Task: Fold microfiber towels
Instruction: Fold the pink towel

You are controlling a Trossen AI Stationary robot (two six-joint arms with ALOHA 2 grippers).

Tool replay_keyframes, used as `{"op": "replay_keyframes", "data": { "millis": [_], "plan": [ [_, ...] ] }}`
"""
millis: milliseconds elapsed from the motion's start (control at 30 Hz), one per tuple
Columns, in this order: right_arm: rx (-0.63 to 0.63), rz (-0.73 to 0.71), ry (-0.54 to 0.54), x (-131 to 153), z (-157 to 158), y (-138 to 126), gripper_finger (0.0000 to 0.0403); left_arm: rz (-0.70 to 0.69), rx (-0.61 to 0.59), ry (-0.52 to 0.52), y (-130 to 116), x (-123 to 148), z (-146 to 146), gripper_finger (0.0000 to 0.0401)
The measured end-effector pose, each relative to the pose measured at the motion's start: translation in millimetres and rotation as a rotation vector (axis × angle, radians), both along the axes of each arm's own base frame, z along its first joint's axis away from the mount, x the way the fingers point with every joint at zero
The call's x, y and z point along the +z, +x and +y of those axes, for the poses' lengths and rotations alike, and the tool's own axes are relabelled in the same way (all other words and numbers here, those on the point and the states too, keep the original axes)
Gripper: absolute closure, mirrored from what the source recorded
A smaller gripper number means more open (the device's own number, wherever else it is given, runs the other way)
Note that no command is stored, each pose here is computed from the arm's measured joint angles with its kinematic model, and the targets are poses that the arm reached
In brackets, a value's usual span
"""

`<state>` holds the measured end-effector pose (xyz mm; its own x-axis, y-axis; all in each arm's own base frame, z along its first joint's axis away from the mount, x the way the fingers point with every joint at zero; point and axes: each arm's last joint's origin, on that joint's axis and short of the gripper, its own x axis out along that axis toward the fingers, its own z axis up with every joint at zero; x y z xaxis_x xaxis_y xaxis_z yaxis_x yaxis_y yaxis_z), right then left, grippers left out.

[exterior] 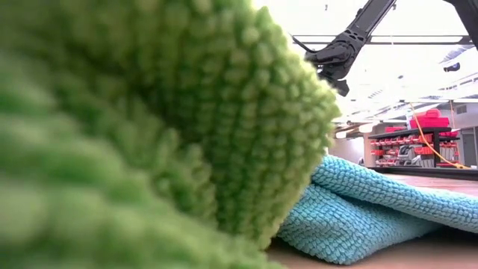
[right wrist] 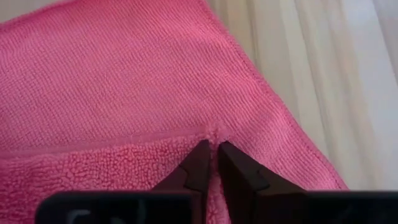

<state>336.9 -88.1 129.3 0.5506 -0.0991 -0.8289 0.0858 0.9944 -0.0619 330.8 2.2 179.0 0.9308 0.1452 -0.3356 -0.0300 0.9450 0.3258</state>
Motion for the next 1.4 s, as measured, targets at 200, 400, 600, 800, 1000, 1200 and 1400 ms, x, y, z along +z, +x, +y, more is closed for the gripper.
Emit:
{"op": "replay_keyframes", "data": {
  "millis": [200, 400, 600, 800, 1000, 1200, 1400],
  "plan": [
    [-0.006, -0.003, -0.006, 10.4, 1.2, -3.7, 0.0361, 0.008, 0.000, 0.000, -0.3, -0.7, 0.0, 0.0294],
    [-0.017, -0.022, 0.001, 46.6, 8.9, -18.9, 0.0361, 0.009, 0.000, 0.001, -0.3, -0.8, 0.0, 0.0294],
    [-0.065, 0.067, -0.014, 73.1, 24.5, -43.9, 0.0361, 0.009, 0.000, 0.002, -0.3, -0.8, 0.0, 0.0294],
    [-0.046, 0.182, 0.095, 93.3, 41.7, -75.6, 0.0361, 0.011, 0.004, 0.002, -0.4, -1.0, 1.3, 0.0294],
    [0.055, 0.272, 0.148, 110.8, 66.1, -103.8, 0.0361, 0.011, 0.003, 0.003, -0.4, -1.0, 1.3, 0.0294],
    [0.066, 0.253, 0.106, 113.3, 78.4, -102.8, 0.0361, 0.002, -0.011, -0.051, 0.7, -2.6, 0.4, 0.0294],
    [-0.013, 0.267, 0.096, 104.9, 77.8, -95.9, 0.0361, 0.032, -0.043, -0.202, 18.2, -24.0, -2.6, 0.0294]
  ]
}}
